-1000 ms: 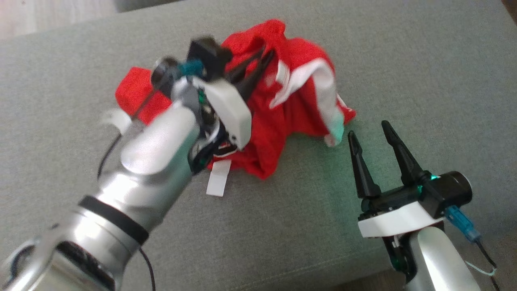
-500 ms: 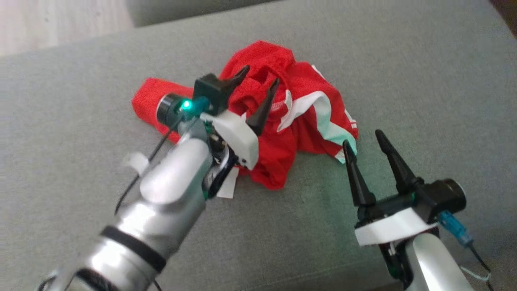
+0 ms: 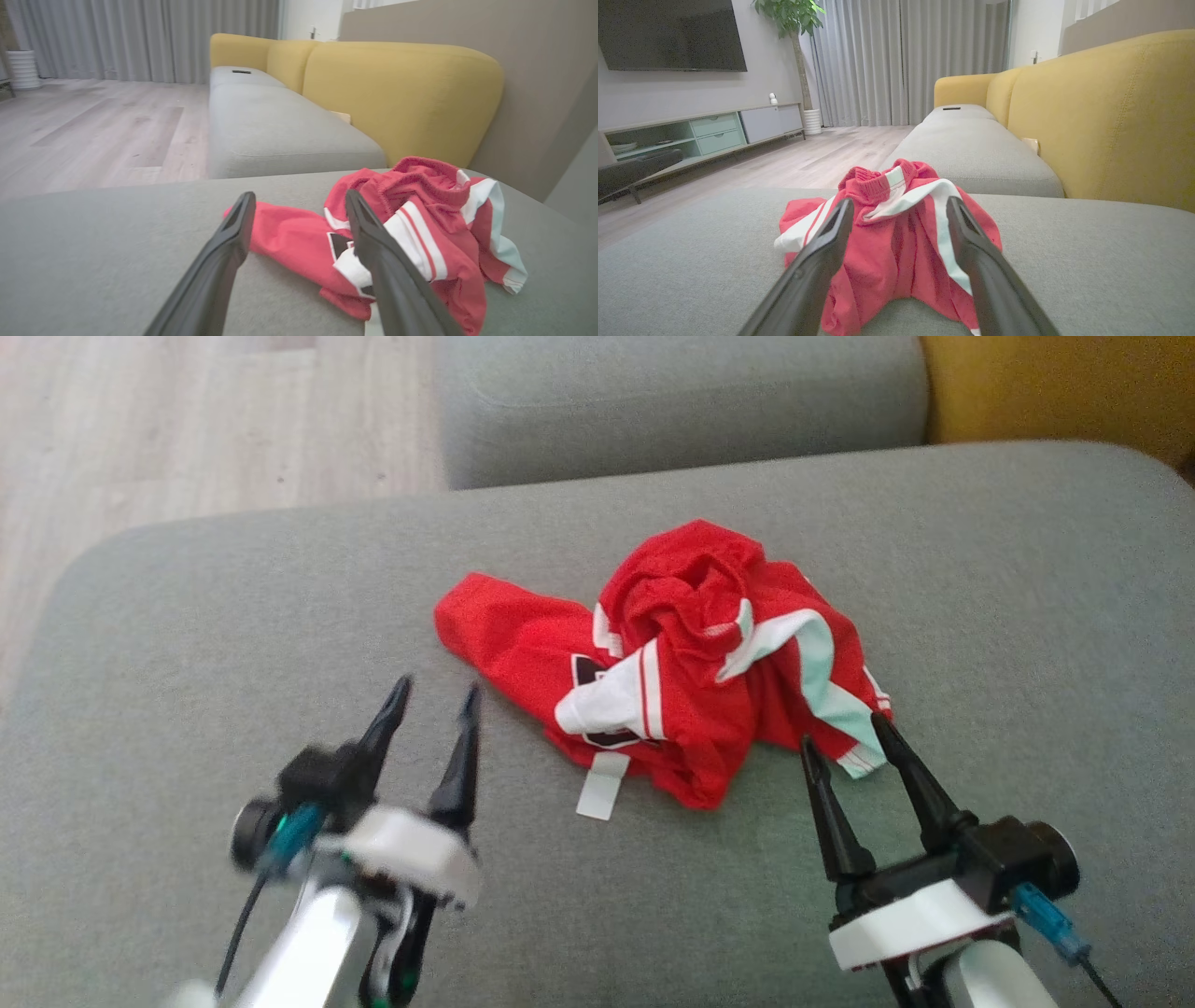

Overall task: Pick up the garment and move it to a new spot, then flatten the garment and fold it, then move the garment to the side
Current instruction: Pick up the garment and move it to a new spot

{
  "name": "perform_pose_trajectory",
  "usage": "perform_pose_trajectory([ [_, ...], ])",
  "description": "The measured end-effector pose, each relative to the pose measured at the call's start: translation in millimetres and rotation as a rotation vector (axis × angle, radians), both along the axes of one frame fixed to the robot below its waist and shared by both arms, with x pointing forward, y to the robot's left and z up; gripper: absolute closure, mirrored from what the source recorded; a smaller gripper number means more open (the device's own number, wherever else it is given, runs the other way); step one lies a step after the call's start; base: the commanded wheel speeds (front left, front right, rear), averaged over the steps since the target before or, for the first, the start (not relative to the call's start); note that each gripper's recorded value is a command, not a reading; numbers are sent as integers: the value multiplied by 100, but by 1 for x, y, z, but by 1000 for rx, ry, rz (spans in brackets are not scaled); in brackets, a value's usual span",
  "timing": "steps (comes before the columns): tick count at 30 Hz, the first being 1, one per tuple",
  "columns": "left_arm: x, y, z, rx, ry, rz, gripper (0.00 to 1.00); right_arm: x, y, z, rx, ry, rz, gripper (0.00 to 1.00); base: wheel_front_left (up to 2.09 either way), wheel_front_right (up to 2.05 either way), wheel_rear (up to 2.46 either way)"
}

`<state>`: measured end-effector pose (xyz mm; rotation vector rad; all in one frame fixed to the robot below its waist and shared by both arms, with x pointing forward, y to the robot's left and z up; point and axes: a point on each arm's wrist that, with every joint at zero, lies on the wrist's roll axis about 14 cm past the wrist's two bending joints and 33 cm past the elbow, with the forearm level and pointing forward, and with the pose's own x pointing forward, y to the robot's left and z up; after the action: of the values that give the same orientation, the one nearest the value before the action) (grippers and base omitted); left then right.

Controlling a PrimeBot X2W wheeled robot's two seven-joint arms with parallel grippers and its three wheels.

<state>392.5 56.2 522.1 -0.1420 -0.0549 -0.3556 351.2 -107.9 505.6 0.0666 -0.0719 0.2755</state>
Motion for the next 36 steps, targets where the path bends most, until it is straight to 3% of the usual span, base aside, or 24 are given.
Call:
perform_pose_trajectory([
  [6, -44, 59, -8, -20, 1, 198, 0, -4, 10, -1, 2, 1, 31, 0, 0, 0, 0],
  [16, -68, 68, -31, 31, 51, 231, 0, -4, 12, -3, 3, 8, 37, 0, 0, 0, 0],
  [24, -53, 42, -67, 25, 168, 127, 0, 3, 7, -18, -23, 52, 23, 0, 0, 0, 0],
  [36, 24, -32, -75, -5, 234, -116, 0, 37, -3, -33, -46, 83, -3, 0, 0, 0, 0],
])
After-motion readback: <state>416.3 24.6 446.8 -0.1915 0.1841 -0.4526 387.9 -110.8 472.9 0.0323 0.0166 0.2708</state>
